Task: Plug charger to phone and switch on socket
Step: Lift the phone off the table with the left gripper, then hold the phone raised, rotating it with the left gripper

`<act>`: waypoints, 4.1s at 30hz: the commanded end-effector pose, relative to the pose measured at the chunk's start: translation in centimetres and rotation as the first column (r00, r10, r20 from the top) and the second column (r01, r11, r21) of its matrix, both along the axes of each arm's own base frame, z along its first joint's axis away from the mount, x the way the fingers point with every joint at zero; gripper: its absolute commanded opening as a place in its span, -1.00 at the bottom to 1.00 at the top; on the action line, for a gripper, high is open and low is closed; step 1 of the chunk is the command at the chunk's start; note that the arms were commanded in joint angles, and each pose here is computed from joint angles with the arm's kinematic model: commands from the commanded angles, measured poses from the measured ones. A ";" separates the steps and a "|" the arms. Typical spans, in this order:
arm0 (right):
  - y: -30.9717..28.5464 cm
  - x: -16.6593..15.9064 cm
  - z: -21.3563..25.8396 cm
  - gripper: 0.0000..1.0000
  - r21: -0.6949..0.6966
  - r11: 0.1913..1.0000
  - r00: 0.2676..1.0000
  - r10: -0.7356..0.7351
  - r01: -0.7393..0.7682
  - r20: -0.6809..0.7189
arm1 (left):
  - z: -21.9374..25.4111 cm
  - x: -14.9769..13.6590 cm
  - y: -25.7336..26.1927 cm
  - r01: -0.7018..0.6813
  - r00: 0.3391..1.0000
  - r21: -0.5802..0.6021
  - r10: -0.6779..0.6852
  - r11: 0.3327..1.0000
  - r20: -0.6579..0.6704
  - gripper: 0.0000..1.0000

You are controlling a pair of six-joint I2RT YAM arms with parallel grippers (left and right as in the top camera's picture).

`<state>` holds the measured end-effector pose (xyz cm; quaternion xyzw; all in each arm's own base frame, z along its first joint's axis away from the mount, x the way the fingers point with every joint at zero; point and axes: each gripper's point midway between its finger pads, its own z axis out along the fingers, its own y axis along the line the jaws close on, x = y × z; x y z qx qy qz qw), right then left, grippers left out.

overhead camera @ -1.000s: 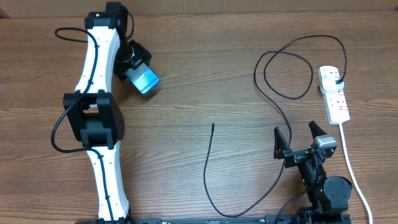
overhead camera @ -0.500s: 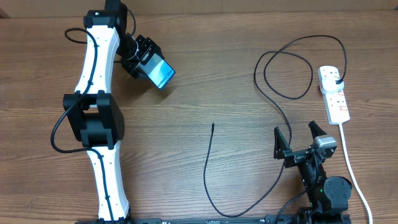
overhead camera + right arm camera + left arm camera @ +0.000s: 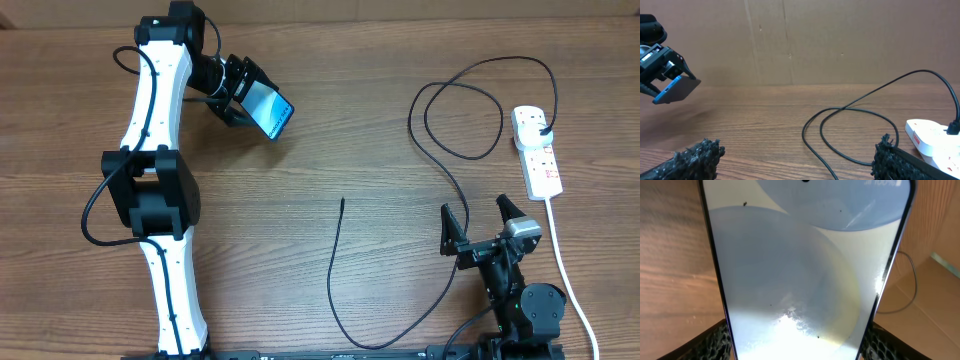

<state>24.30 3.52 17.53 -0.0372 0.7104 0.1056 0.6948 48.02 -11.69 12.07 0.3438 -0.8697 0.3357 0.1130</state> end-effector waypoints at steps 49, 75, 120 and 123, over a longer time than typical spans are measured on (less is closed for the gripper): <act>0.1 0.0 -0.2 1.00 0.000 1.000 1.000 0.001 -0.001 0.003 | 7.5 -3.7 -4.9 -0.079 0.973 -0.442 -0.027 0.894 -0.229 -0.92; 0.0 0.0 -0.2 1.00 0.000 1.000 1.000 0.001 -0.001 0.003 | 8.5 -3.5 -5.3 -0.074 0.977 -0.500 -0.037 0.863 -0.208 -0.92; 0.1 0.0 -0.2 1.00 0.000 1.000 1.000 0.001 -0.001 0.003 | 6.6 -3.8 -4.5 -0.050 0.978 -0.397 -0.035 0.916 -0.205 -0.92; 0.0 0.0 -0.2 1.00 0.000 1.000 1.000 0.001 -0.001 0.003 | 5.3 -4.0 -3.8 -0.036 0.978 -0.315 -0.032 0.948 -0.207 -0.92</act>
